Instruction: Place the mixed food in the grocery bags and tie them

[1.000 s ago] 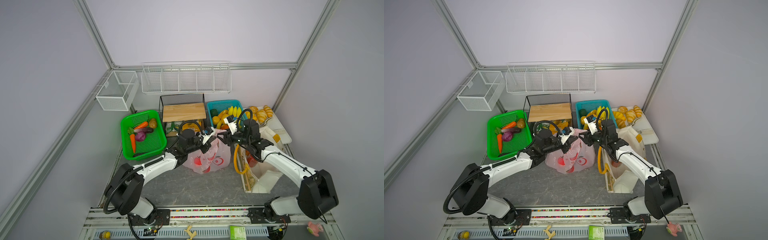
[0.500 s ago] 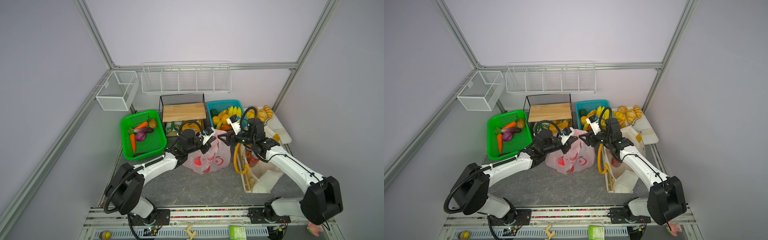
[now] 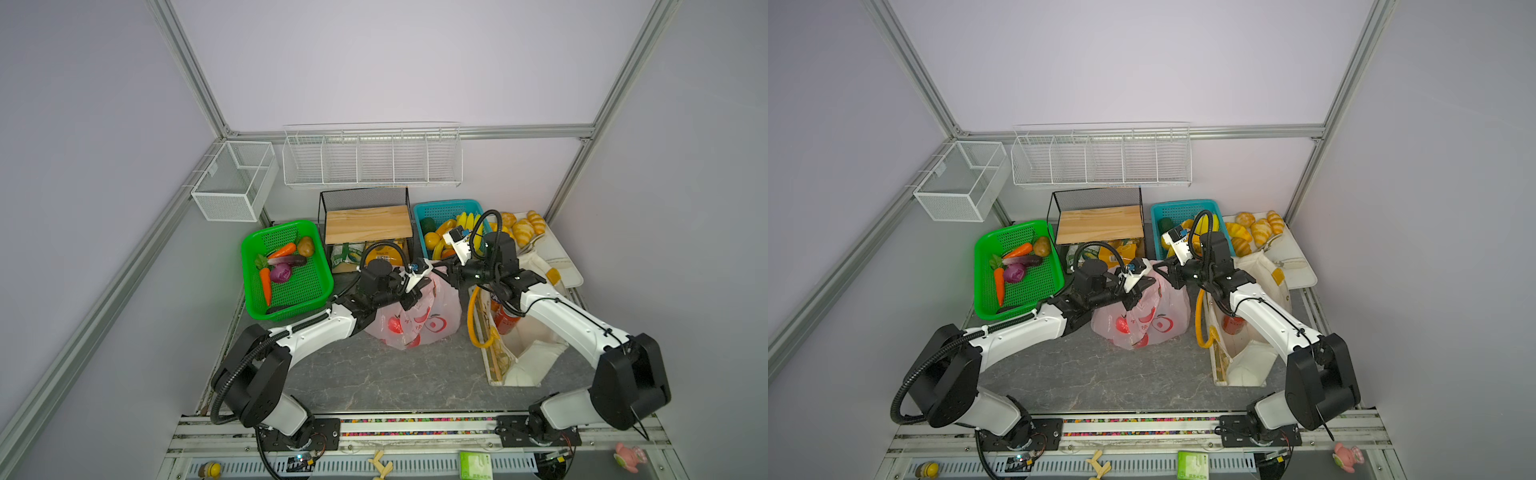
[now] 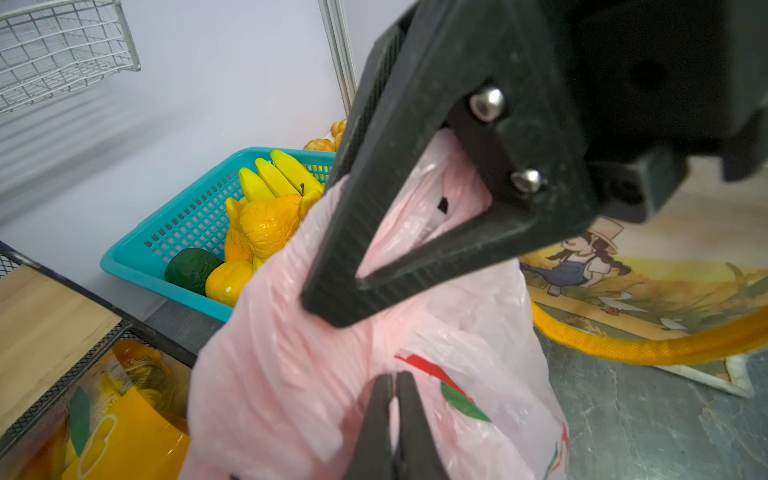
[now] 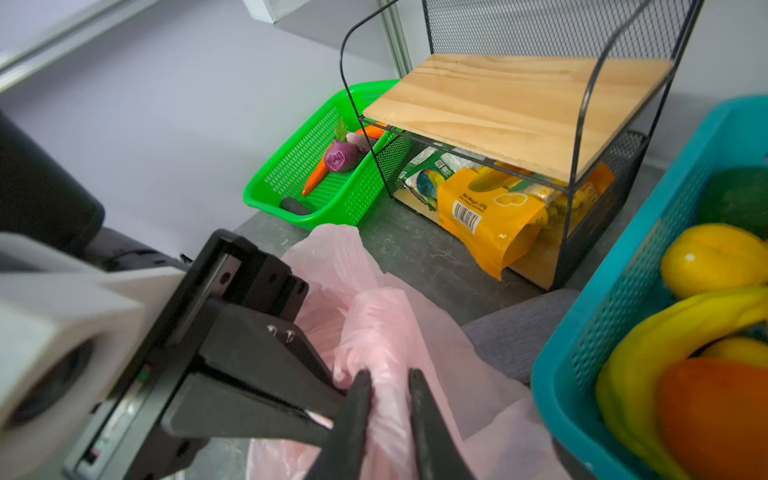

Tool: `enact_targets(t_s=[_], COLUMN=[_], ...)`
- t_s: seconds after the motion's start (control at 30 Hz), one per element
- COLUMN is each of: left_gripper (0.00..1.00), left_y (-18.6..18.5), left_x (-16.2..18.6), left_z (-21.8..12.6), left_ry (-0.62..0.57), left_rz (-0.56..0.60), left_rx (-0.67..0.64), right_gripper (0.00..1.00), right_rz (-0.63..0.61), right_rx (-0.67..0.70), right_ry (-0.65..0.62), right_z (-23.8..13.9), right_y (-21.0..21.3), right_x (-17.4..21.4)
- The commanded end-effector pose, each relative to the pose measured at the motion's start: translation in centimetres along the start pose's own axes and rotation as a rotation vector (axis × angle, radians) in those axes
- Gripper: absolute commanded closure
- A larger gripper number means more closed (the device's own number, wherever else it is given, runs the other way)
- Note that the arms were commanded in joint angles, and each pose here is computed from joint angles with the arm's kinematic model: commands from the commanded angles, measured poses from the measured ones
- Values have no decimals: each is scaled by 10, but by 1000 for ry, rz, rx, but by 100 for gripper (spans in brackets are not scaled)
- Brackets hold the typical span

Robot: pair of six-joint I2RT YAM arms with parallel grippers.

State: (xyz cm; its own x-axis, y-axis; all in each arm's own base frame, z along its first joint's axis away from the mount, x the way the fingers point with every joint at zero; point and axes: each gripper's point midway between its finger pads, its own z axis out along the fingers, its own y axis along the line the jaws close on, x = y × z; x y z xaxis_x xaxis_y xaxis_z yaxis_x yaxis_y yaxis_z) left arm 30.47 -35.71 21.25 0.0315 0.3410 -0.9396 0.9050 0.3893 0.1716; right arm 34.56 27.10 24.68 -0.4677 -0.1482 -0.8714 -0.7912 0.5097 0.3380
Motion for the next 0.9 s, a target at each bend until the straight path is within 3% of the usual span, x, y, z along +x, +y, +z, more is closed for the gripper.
enact_targets(t_s=[0.0, 0.1, 0.3, 0.53, 0.67, 0.87], left_gripper=[80, 61, 37, 31, 27, 29], left_y=[-4, -19, -23, 20, 27, 18], left_x=[-9, -20, -62, -76, -60, -41], left_z=[-10, -25, -63, -75, -58, -47], left_ry=[29, 32, -62, -103, 12, 120], left_rz=[33, 53, 49, 11, 51, 86], left_rx=[23, 99, 136, 42, 65, 173], right_gripper=[93, 93, 93, 93, 94, 93], right_rz=[-73, -119, -181, -229, -246, -259], right_rx=[-14, -5, -8, -69, -89, -88], right_ry=[-45, -49, -75, -100, -115, -114], right_z=[-3, -5, -12, -20, -23, -25], right_y=[10, 14, 22, 39, 45, 46], right_x=[-16, -15, -16, -18, -18, -18])
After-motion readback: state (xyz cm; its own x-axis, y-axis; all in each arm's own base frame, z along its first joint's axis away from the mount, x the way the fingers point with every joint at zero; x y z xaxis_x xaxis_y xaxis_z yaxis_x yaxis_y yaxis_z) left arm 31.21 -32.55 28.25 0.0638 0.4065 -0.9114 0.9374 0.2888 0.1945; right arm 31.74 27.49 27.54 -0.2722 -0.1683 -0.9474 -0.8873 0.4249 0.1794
